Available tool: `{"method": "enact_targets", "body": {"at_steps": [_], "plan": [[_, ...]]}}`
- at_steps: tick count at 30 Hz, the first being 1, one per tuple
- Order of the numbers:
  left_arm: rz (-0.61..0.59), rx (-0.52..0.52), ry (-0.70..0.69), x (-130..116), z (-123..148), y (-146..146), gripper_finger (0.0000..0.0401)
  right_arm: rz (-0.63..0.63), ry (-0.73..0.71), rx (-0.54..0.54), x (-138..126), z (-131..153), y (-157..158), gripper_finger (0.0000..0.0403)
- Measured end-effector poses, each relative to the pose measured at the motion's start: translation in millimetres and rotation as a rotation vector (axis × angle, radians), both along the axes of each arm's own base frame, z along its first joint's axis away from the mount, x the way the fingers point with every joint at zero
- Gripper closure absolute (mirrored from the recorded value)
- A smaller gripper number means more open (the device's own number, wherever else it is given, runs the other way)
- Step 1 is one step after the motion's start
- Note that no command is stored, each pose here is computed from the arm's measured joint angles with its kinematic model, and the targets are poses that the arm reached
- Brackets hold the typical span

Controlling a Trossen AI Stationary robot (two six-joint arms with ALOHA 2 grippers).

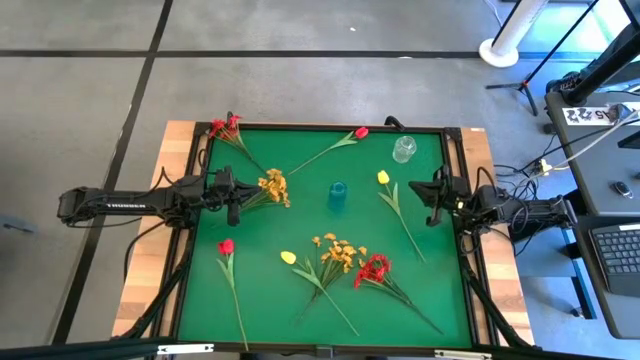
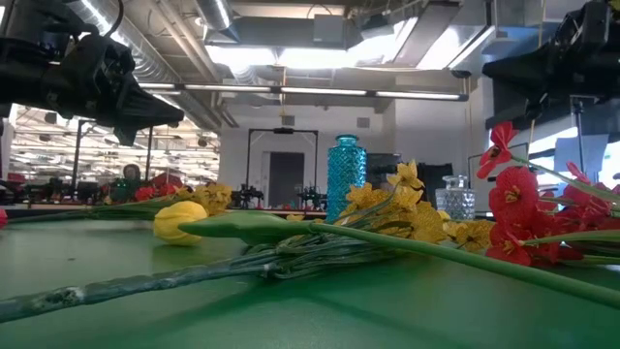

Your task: Sort flowers into vase by color

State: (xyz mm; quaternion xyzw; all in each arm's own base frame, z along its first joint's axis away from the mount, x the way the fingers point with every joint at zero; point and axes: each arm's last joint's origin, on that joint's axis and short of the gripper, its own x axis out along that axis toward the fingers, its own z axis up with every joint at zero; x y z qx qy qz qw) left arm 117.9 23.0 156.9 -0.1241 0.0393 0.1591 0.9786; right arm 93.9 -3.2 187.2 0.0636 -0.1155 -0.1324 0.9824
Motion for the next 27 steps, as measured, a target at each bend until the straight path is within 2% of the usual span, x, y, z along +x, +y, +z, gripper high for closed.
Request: {"method": "enact_targets", "body": {"at_steps": [13,27], "plan": [[0.0,0.0,0.0,0.0,0.0,0.0,0.0399,0.0,0.072,-0.006,1.3,-6.7,0.1,0.0397],[0.0,0.0,0.0,0.0,0.0,0.0,0.0399,0.0,0.068,-0.006,1.2,-6.2,0.1,0.0397]]}}
